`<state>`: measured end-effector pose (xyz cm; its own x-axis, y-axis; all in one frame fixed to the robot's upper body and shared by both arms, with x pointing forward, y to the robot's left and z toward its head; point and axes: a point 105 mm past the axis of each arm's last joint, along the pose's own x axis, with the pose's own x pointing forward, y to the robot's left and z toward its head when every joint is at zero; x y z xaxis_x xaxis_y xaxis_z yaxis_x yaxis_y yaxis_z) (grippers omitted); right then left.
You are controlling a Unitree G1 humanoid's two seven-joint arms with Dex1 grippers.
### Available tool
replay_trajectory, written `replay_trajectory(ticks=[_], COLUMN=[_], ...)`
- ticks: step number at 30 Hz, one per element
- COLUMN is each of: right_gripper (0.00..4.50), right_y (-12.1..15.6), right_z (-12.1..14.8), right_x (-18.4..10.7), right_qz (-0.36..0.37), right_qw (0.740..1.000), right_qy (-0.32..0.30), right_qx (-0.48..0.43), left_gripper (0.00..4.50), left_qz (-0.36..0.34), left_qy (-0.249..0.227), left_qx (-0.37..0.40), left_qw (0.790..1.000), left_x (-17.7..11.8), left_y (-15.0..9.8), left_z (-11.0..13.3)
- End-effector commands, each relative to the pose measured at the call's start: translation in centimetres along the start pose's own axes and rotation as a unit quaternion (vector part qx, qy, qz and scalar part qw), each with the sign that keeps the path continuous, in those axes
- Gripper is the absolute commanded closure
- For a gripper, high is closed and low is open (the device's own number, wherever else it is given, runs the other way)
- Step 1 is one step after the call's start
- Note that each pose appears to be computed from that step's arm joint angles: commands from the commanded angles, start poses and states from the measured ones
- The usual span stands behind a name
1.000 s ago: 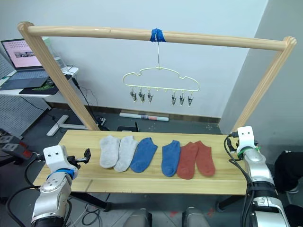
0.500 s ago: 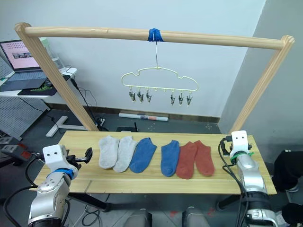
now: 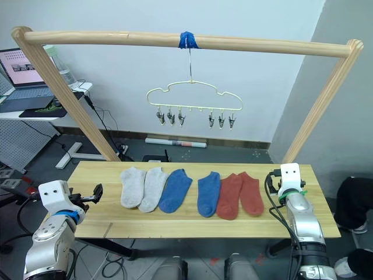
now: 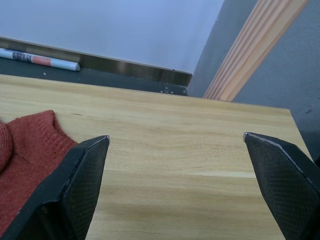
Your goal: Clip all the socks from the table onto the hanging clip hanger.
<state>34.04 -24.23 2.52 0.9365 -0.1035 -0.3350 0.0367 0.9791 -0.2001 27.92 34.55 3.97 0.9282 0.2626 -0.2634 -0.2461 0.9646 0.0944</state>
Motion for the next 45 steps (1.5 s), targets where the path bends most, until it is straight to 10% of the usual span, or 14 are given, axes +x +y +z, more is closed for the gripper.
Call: replay_trajectory(ticks=[1,7,12,20,42,45], right_gripper=[0.0,0.0,0.0,0.0,0.0,0.0], right_y=[-0.2,3.9,9.4,13.6,16.8,16.9], right_z=[3.1,6.0,12.7,19.3,23.0,23.3], right_x=[-0.3,-1.8,-6.7,-11.3,-12.6,-12.9], right_qz=[0.012,0.17,0.377,0.476,0.486,0.486], right_qw=[0.999,0.977,0.898,0.822,0.79,0.789], right_qy=[-0.049,-0.105,-0.213,-0.304,-0.36,-0.365], right_qx=[-0.019,-0.078,-0.074,-0.072,-0.095,-0.093], left_gripper=[0.02,0.02,0.02,0.02,0.02,0.62], left_qz=[-0.02,-0.118,-0.212,-0.257,-0.283,-0.285], left_qy=[-0.062,-0.164,-0.228,-0.244,-0.265,-0.274], left_qx=[0.015,0.05,0.055,0.003,-0.011,-0.01], left_qw=[0.998,0.978,0.949,0.935,0.922,0.919], left_x=[-0.5,-1.0,-0.6,0.7,5.0,5.5], left_y=[0.3,-2.9,-7.8,-11.1,-14.2,-14.6], left_z=[3.6,9.4,14.7,17.1,19.5,20.2])
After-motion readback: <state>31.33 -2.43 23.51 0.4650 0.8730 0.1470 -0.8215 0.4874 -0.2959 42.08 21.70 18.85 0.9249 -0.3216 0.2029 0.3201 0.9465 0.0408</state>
